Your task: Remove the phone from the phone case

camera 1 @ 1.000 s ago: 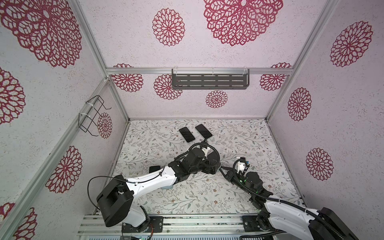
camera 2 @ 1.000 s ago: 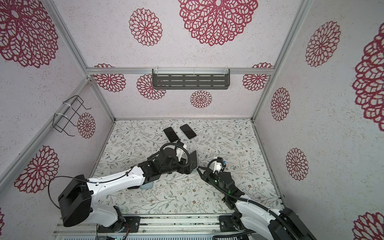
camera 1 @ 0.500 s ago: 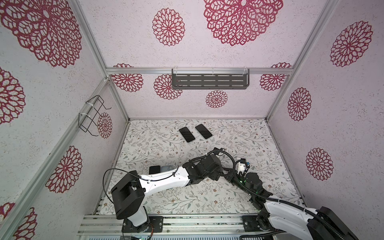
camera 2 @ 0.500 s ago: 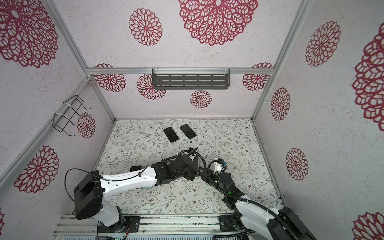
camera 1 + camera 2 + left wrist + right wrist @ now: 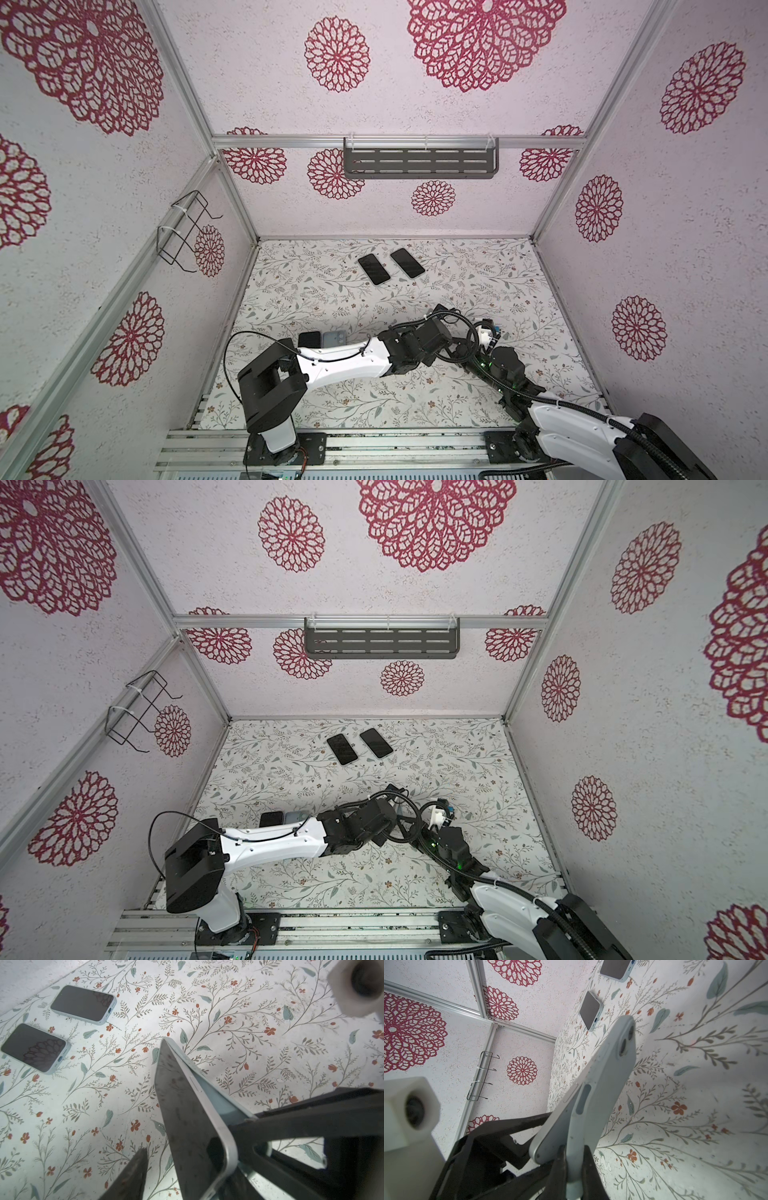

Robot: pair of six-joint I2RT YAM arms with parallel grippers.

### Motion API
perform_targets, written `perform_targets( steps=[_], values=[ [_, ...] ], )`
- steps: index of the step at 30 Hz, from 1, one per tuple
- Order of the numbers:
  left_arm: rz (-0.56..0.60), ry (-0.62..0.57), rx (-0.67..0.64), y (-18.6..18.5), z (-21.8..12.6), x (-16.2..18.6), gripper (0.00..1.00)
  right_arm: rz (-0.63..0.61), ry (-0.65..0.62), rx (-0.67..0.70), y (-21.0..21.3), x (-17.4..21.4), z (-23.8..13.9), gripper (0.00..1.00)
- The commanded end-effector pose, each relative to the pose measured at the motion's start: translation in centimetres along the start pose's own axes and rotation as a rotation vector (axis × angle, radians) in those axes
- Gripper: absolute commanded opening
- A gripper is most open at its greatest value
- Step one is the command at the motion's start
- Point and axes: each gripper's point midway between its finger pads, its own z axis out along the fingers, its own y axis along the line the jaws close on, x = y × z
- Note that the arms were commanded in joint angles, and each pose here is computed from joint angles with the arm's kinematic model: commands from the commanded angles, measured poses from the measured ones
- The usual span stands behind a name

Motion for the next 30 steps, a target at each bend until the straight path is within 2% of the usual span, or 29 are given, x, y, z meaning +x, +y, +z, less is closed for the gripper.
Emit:
perform_targets(
  steps=[1, 5, 7, 9, 12, 16, 20, 25, 30],
  values=[
    [0.016, 0.001, -0.020, 0.2, 0.4, 0.3, 0.49, -0.019, -0.054, -0.183, 5.0, -1.6, -0.4, 0.00],
    [0.016, -0.008, 0.005, -0.5, 0.3, 0.3, 0.35, -0.019, -0.056, -0.180, 4.9, -1.6, -0.4, 0.00],
    [0.016, -0.016, 0.005, -0.5, 0.1, 0.1, 0.21, -0.017, -0.058, -0.180, 4.9, -1.6, -0.4, 0.00],
    [0.007, -0.033, 0.000, -0.4, -0.5, -0.3, 0.13, -0.015, -0.059, -0.174, 4.7, -1.6, -0.5, 0.00],
    [-0.002, -0.070, -0.049, 0.6, -1.9, -0.9, 0.03, -0.005, -0.061, -0.136, 3.7, -1.5, -0.5, 0.00],
    [0.003, -0.107, -0.148, 2.8, -4.9, -0.7, 0.00, 0.013, -0.062, -0.054, 1.6, -1.2, -0.6, 0.00],
    [0.058, -0.087, -0.245, 4.7, -7.8, 1.4, 0.00, 0.031, -0.080, 0.033, -0.9, -1.0, -0.9, 0.00],
    [0.146, 0.031, -0.359, 6.5, -8.3, 5.6, 0.00, 0.042, -0.076, 0.044, -1.4, -0.8, -0.7, 0.00],
    [0.265, 0.173, -0.484, 7.6, -8.2, 7.2, 0.00, 0.035, -0.024, 0.038, -0.8, 0.7, 0.4, 0.00]
  ],
)
